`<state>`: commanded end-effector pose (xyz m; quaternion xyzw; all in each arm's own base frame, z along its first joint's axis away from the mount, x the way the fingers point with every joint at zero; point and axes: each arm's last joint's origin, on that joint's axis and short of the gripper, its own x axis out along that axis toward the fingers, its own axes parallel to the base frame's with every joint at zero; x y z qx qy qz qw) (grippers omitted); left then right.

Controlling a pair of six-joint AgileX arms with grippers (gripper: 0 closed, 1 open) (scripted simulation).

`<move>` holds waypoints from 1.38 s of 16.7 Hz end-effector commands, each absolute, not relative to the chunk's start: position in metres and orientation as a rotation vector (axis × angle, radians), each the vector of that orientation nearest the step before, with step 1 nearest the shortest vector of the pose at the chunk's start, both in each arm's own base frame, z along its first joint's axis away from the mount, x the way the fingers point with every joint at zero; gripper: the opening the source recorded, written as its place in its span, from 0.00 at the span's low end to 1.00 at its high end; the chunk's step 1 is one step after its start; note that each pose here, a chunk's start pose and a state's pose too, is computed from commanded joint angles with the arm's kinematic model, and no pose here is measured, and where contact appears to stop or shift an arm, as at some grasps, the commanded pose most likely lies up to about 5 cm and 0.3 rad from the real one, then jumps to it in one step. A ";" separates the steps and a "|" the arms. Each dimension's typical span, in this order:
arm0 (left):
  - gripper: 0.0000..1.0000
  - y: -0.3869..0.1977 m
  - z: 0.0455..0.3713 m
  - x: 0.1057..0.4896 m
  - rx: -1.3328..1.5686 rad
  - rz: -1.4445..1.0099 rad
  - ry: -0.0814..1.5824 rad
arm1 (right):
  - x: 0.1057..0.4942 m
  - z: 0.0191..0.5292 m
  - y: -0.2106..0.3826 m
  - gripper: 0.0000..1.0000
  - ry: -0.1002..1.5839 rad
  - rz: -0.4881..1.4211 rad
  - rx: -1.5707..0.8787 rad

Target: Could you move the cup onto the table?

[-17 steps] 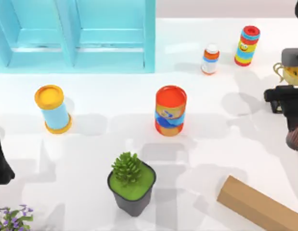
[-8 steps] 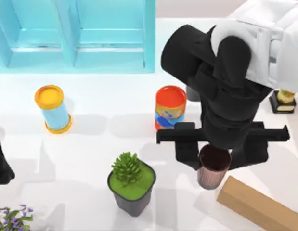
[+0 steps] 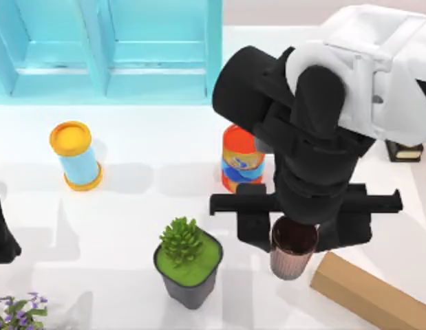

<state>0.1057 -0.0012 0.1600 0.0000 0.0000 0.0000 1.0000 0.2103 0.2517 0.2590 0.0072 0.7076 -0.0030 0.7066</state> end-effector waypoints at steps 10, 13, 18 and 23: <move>1.00 -0.001 0.160 0.106 0.000 0.000 0.000 | 0.209 0.198 0.251 0.00 1.584 -0.020 -0.001; 1.00 -0.001 0.160 0.106 0.000 0.000 0.000 | 0.210 0.195 0.254 0.00 1.570 -0.002 0.013; 1.00 -0.001 0.160 0.106 0.000 0.000 0.000 | 0.210 0.195 0.254 0.15 1.570 -0.002 0.013; 1.00 -0.001 0.160 0.106 0.000 0.000 0.000 | 0.210 0.195 0.254 0.53 1.570 -0.002 0.013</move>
